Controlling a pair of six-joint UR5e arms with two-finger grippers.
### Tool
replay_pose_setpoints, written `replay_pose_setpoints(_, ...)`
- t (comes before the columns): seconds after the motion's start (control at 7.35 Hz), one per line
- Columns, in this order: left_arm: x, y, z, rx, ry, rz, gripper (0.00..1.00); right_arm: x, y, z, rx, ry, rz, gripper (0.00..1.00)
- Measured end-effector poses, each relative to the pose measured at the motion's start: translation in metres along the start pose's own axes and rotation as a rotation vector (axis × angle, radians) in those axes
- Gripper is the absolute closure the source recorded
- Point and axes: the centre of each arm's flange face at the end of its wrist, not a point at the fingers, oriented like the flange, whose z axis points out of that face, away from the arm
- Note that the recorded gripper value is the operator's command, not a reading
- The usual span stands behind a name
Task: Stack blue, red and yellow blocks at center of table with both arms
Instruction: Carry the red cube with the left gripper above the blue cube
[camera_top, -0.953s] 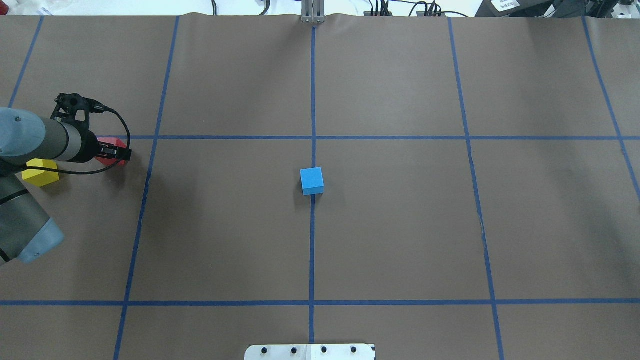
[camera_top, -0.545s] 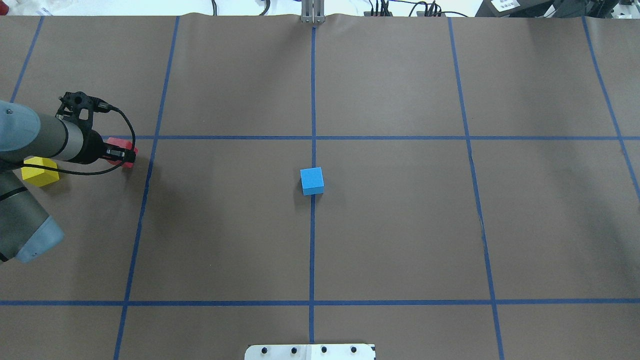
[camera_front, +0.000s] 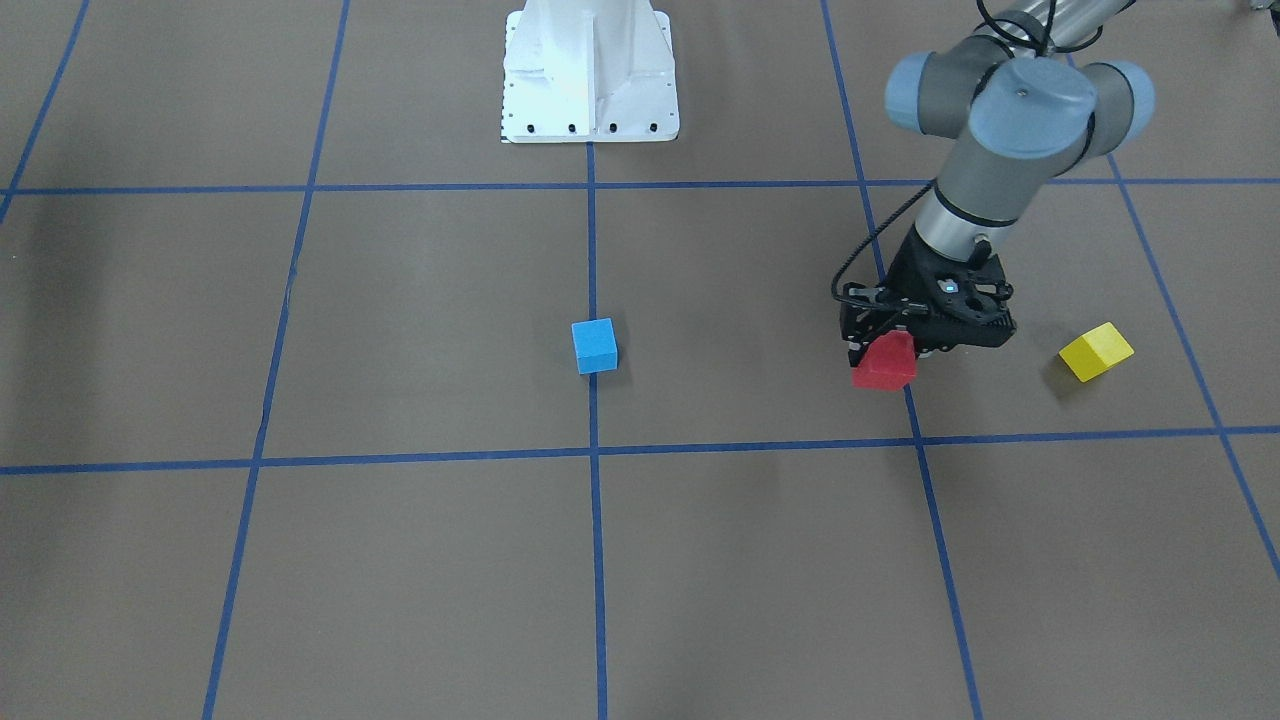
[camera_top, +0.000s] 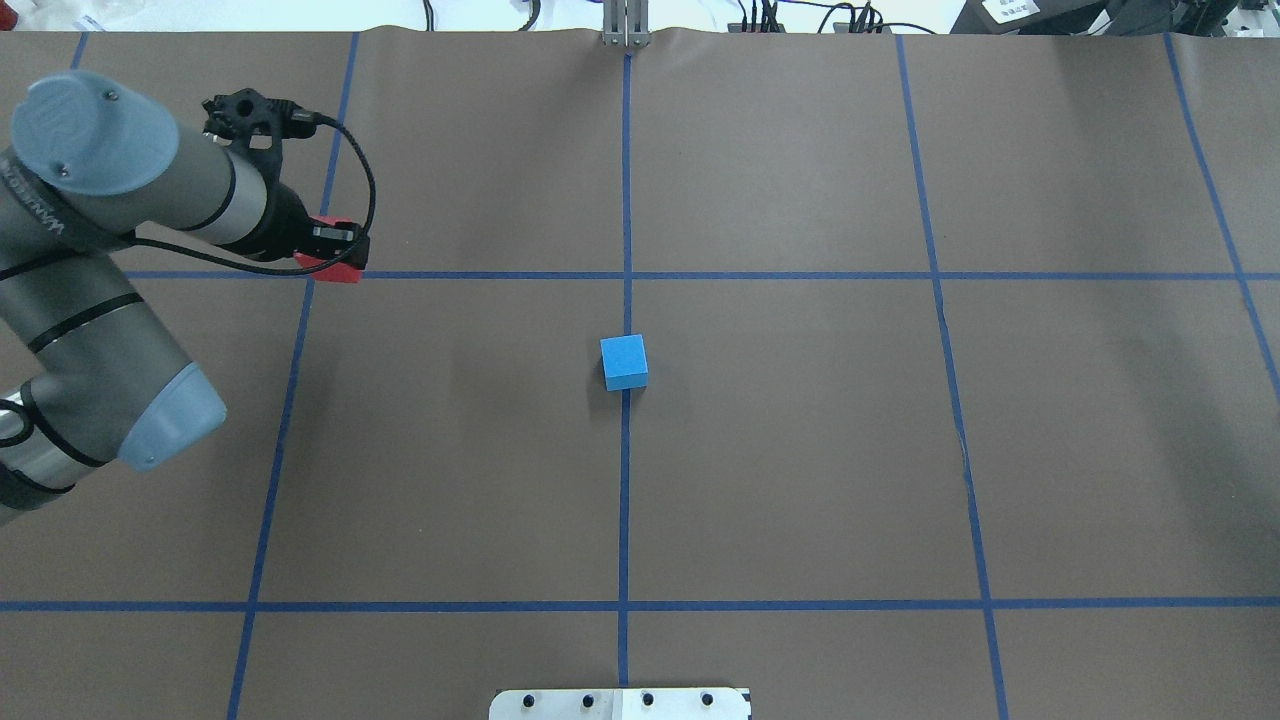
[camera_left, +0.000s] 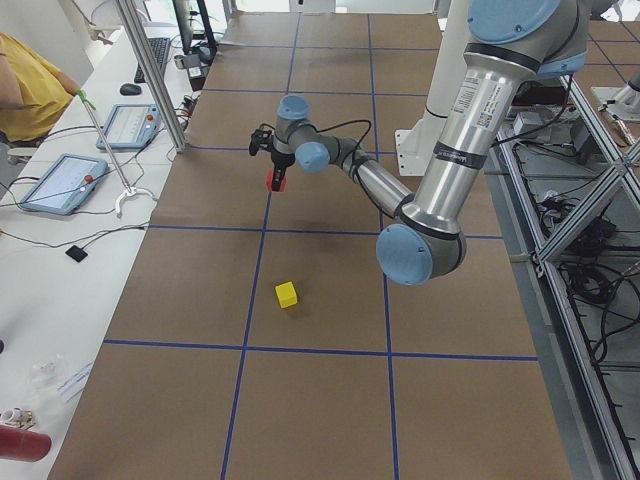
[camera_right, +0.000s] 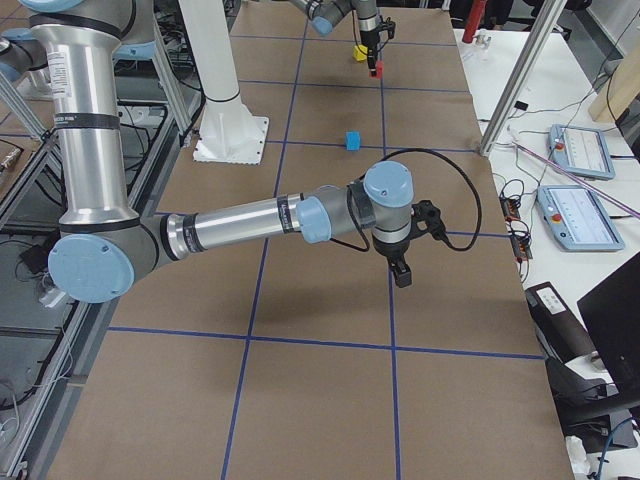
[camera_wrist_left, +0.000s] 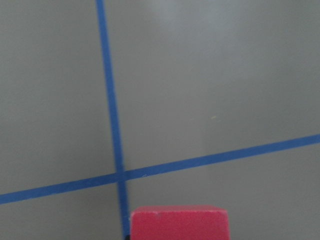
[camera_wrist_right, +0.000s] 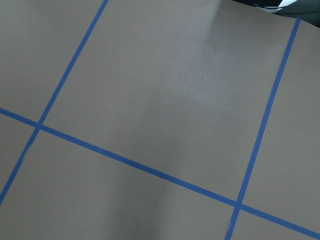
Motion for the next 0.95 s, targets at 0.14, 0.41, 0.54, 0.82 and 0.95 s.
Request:
replay_pose_setpoints(0.14,0.058,0.004,-0.007,-0.018,-0.004,-0.052,1.0,0.007,0.008,0.005,-0.012,0.002,0.014,0.0)
replay_pose_setpoints(0.41,0.163,0.024,-0.004,-0.025,-0.033,-0.139,1.0,0.014,0.017,0.007,-0.02,0.005,0.034,0.0)
replay_pose_setpoints(0.54,0.208,0.031,0.006,-0.023,-0.049,-0.187,1.0,0.015,0.018,0.007,-0.019,0.006,0.039,0.0)
replay_pose_setpoints(0.82,0.268,0.033,0.031,-0.021,-0.092,-0.248,1.0,0.016,0.018,0.005,-0.017,0.007,0.042,0.0)
replay_pose_setpoints(0.95,0.277,0.032,0.042,-0.02,-0.107,-0.247,1.0,0.016,0.018,0.005,-0.016,0.008,0.042,0.0)
